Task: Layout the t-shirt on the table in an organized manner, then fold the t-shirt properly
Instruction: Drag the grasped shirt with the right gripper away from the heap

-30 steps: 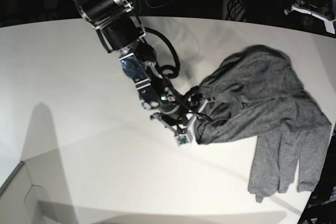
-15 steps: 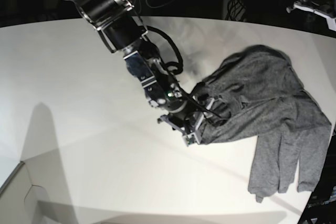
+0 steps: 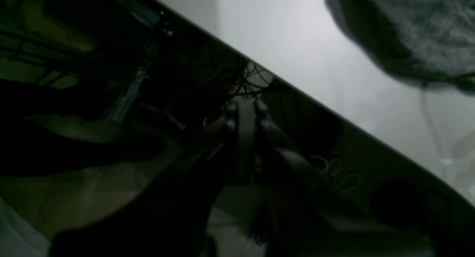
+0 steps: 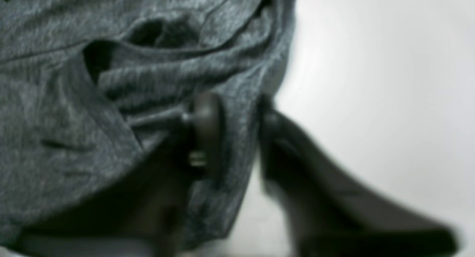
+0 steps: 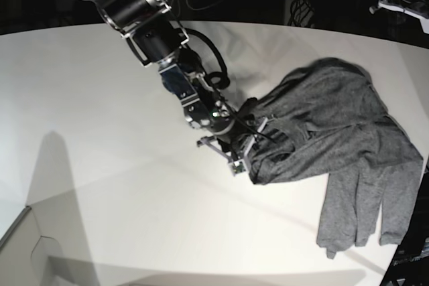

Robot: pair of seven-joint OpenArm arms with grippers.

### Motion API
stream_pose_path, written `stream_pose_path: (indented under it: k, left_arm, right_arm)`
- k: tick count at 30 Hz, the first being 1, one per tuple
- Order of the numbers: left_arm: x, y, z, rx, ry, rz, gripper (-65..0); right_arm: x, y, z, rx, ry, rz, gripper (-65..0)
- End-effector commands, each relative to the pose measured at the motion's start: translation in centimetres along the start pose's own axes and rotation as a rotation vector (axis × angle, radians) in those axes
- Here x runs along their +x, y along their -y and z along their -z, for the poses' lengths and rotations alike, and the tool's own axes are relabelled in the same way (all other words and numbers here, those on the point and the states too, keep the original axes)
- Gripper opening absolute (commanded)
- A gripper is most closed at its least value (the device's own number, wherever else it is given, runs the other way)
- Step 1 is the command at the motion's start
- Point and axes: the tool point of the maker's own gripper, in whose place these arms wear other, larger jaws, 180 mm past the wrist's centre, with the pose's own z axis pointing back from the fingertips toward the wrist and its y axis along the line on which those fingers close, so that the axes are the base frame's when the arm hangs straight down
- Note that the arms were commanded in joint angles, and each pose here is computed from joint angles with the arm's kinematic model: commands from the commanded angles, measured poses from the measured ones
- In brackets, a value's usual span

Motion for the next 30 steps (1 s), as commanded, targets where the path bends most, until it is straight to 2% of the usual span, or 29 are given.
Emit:
stream_pose_path:
  k: [1, 5, 10, 13, 21, 26, 30]
  left_arm:
    - [0.7, -0.3, -0.4, 0.006, 0.026, 0.008, -65.0]
    - [0.7, -0.3, -0.4, 0.005, 0.027, 0.007, -65.0]
    - [1.1, -0.1, -0.3, 0.0, 0.039, 0.006, -65.0]
    - [1.4, 0.3, -0.2, -0.01, 0.049, 0.003, -65.0]
    - [3.1, 2.8, -0.2, -0.137, 0.121, -0.086, -65.0]
    - [4.4, 4.0, -0.3, -0.206, 0.167, -0.132, -65.0]
    - [5.2, 4.7, -0.3, -0.236, 0.193, -0.153, -65.0]
  right_arm:
    - [2.2, -0.5, -0.1, 0.012, 0.047, -0.004, -65.0]
    - [4.8, -1.6, -1.5, 0.037, 0.126, -0.002, -65.0]
    - [6.7, 3.4, -5.0, -0.041, 0.189, 0.014, -65.0]
    - [5.9, 7.3, -6.6, -0.111, 0.187, 0.024, -65.0]
    - [1.4, 16.5, -10.5, -0.295, 0.137, 0.058, -65.0]
    - [0.7, 20.3, -13.7, -0.382, 0.153, 0.065, -65.0]
    - [-0.8, 22.1, -15.0, -0.424, 0.128, 0.069, -65.0]
